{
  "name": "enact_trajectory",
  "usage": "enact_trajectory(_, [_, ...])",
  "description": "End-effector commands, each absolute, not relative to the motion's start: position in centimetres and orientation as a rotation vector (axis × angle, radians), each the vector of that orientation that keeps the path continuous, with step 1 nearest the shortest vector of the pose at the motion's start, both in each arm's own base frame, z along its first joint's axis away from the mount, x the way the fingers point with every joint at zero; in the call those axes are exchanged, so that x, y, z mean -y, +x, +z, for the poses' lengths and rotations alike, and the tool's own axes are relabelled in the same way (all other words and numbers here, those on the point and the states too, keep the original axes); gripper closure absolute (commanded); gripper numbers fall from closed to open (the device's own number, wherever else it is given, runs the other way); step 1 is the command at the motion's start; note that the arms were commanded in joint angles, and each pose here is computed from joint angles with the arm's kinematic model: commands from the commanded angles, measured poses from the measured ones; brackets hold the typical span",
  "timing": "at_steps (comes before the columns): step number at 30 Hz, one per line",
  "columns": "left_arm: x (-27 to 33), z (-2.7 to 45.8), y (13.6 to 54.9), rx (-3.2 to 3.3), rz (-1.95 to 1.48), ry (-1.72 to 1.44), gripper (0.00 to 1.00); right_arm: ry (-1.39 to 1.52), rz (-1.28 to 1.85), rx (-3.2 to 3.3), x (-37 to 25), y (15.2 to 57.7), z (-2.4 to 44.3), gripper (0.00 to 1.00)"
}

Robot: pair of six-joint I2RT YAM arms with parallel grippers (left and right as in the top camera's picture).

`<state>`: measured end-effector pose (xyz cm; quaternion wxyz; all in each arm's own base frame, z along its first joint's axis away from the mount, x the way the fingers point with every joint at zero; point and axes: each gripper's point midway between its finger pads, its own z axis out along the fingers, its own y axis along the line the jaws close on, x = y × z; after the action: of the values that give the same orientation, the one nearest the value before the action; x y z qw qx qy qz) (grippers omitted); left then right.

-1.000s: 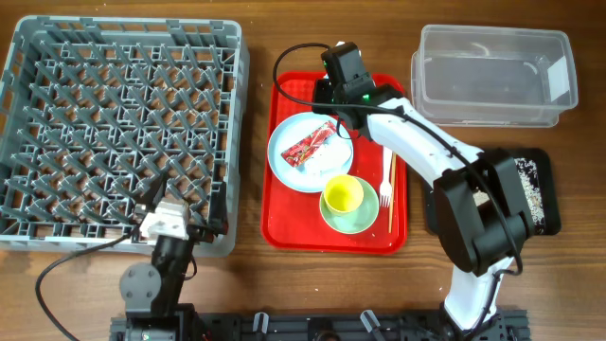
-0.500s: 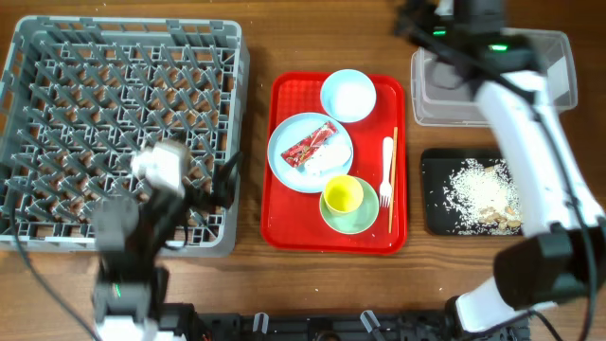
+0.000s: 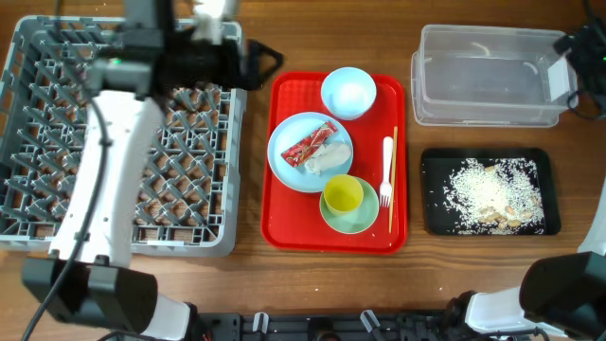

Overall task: Sort waste into correct bins and load items into the dishwasher rack
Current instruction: 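Bring the empty bowl back and set it on the red tray, then reach the left gripper to the white bowl and grasp it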

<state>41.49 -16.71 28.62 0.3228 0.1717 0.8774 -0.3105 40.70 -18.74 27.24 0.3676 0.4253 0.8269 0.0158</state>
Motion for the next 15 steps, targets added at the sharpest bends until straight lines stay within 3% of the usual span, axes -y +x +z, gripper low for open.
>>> enact_trajectory(1, [19.8,29.1,41.1,-2.357,-0.632,0.52,0.0,1.114,0.027,-2.088,19.6,40.1,28.2,0.0])
enact_trajectory(9, [25.9,30.4,41.9,-2.218,-0.622,0.782,0.0,1.113,0.028,-2.088,19.6,40.1,28.2,0.0])
enact_trajectory(15, [31.9,26.3,43.4,-2.177,-0.665,0.884,0.0,1.113,0.028,-2.088,19.6,40.1,28.2,0.0])
